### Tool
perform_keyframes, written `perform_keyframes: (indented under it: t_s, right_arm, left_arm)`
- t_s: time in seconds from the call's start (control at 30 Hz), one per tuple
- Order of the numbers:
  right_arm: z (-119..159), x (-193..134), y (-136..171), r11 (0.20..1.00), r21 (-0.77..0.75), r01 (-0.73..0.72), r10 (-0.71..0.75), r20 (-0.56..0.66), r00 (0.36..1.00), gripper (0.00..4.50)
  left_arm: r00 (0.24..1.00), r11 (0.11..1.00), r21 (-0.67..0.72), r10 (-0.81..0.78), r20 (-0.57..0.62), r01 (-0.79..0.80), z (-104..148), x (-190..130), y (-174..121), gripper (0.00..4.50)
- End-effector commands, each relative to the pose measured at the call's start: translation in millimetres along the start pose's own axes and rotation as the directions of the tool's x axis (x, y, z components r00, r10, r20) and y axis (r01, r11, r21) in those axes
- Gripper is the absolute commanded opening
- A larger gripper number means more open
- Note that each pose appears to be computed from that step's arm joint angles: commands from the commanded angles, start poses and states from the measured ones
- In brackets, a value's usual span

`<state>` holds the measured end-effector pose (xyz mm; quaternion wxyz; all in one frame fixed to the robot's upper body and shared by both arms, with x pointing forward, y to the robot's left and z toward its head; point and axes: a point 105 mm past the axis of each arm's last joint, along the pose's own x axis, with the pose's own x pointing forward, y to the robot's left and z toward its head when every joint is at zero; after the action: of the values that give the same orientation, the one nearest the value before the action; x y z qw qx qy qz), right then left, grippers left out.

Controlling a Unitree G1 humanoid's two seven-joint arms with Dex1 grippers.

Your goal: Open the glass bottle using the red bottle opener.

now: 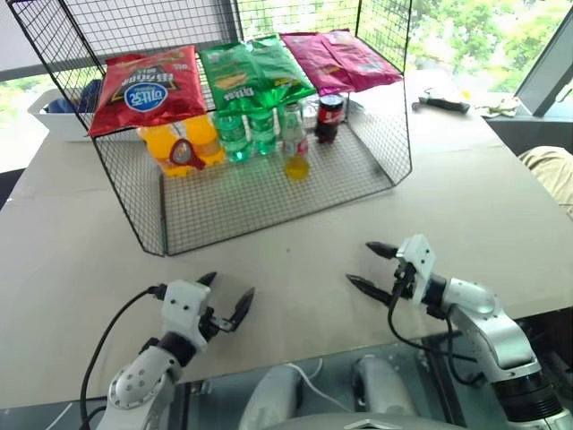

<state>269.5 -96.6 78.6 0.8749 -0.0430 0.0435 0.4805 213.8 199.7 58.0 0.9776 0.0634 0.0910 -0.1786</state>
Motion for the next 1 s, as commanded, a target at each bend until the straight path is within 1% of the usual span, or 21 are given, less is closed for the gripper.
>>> perform_keyframes:
  t_s: [0.03, 1.0]
  right_arm:
    - [10.1, -0.5, 4.6, 1.0, -0.021, -0.014, 0.014, 0.029, 0.999, 4.41]
    - [10.0, 0.7, 2.6, 1.0, -0.015, 0.007, -0.006, 0.041, 0.999, 4.41]
  left_arm:
    - [0.999, 1.0, 0.01, -0.02, 0.039, 0.02, 11.0, 1.5, -5.9, 4.5]
    - [0.999, 1.0, 0.0, 0.005, 0.048, -0.005, 12.5, -0.9, 1.3, 4.5]
